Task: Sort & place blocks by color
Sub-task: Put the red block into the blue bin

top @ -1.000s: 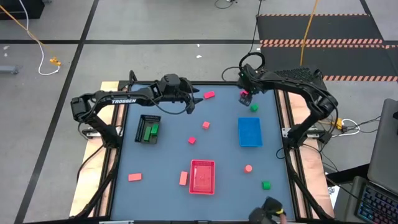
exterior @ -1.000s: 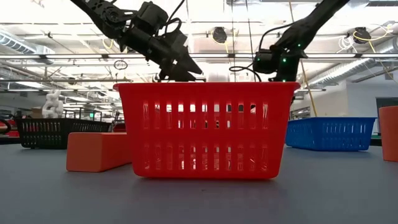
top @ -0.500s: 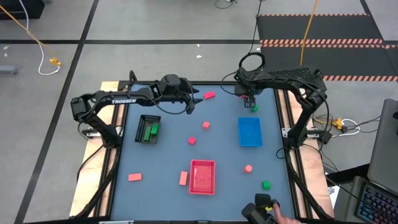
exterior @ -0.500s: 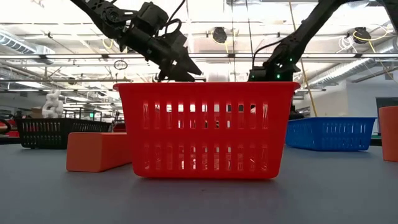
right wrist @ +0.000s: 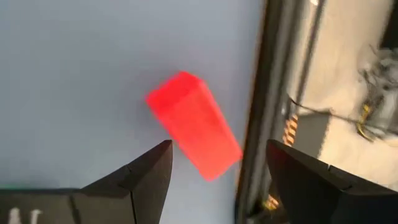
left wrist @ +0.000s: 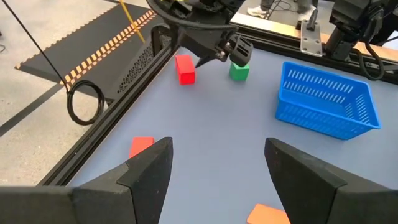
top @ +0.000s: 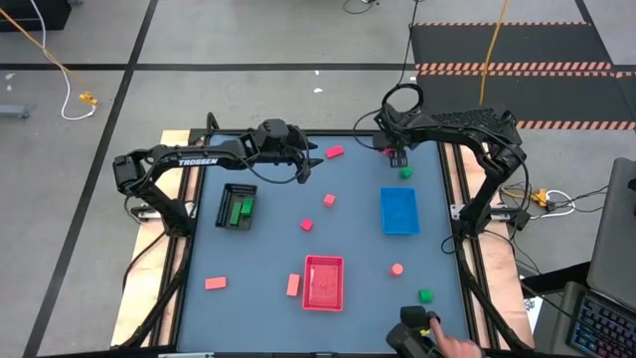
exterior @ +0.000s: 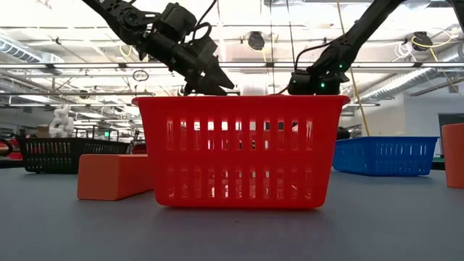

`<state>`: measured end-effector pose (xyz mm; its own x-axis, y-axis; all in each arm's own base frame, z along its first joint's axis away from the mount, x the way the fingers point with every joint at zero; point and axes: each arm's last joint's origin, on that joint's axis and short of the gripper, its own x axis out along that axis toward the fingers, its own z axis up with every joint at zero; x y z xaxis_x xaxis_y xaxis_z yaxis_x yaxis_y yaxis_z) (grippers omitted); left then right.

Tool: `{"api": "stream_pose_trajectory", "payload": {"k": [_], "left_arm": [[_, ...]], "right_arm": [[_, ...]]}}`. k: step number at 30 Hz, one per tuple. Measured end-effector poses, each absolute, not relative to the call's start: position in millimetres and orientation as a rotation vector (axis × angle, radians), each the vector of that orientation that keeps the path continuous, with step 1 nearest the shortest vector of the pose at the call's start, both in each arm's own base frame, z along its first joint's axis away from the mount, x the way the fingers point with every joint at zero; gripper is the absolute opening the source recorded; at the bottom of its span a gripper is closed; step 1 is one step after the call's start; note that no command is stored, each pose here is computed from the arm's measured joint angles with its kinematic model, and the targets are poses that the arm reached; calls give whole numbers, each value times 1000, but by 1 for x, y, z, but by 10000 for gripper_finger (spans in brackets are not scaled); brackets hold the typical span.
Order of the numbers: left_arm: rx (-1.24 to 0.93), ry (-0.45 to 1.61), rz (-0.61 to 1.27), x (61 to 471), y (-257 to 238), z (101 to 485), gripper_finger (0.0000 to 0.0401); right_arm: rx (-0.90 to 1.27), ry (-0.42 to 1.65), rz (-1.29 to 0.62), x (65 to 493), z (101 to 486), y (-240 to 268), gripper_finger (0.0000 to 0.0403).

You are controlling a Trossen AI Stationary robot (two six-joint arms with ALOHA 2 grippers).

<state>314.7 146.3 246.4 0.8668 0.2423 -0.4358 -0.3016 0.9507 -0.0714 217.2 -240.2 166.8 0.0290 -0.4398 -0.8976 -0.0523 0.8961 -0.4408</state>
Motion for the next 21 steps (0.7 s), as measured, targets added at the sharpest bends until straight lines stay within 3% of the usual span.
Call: {"api": "stream_pose_trajectory", "payload": {"k": [12, 21], "left_arm": [[-142, 446, 286, 314, 146, 246, 255], [-146, 456, 285, 314, 146, 245, 255]], "right_arm": [[-319, 1571, -262, 219, 143, -241, 240], [-228, 1584, -295, 219, 147, -232, 121]]}}
